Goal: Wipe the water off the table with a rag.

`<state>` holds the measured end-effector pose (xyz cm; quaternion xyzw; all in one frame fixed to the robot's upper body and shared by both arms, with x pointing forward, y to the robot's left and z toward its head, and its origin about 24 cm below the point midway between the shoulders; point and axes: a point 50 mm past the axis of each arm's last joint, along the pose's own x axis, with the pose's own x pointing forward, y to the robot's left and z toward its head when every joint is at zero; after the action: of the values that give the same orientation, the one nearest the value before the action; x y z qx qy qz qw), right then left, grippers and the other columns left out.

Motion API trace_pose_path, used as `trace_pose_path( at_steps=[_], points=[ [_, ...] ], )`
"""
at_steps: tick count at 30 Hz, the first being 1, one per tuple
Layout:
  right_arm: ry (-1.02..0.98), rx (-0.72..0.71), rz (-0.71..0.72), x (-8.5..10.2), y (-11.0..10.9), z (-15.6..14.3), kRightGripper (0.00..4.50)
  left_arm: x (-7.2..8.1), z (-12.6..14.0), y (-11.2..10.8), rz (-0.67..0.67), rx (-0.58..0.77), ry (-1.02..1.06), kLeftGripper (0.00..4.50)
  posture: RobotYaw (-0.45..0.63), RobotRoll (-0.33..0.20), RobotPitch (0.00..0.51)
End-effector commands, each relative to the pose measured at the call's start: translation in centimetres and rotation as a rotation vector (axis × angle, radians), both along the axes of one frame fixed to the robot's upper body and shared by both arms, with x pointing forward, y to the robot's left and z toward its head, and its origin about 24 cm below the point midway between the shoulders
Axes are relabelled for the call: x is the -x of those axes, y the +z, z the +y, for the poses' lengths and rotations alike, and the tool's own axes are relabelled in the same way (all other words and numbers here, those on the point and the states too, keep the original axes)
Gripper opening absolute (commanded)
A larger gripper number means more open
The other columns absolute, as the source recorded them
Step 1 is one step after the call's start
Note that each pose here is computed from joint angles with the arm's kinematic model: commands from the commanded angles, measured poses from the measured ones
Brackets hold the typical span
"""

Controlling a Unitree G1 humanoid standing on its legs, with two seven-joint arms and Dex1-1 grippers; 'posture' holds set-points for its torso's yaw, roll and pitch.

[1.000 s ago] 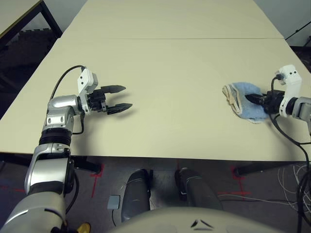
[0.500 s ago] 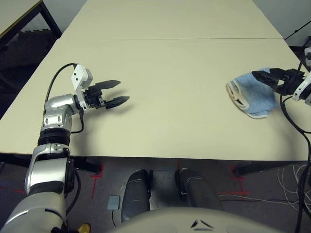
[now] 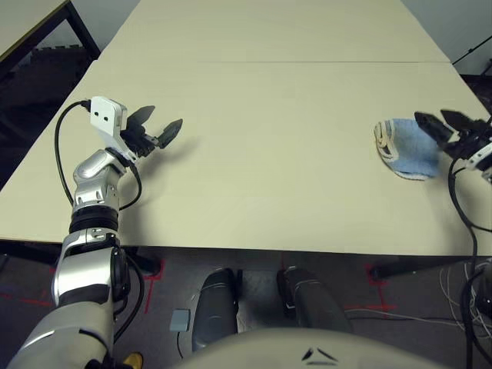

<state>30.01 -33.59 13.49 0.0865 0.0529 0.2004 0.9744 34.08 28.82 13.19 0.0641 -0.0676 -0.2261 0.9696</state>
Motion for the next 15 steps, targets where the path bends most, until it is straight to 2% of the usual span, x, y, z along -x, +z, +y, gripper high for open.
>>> trace_pose_path(
  at_steps=[1, 6, 15],
  points=[
    [-0.008, 0.024, -0.072, 0.1, 1.7, -0.6, 4.48, -0.2, 0.5, 0.4, -0.033, 0.048, 0.082, 4.50, -0.22, 0.000, 0.150],
    [-0.100, 0.031, -0.152, 0.5, 1.5, -1.8, 4.48, -0.1, 1.4, 0.2, -0.046, 0.055, 0.193, 4.50, -0.22, 0.000, 0.170],
    [-0.364, 0.008, -0.262, 2.1, -0.2, -4.6, 4.48, 0.0, 3.7, 0.4, -0.073, 0.085, 0.422, 4.50, -0.22, 0.000, 0.177]
  ],
)
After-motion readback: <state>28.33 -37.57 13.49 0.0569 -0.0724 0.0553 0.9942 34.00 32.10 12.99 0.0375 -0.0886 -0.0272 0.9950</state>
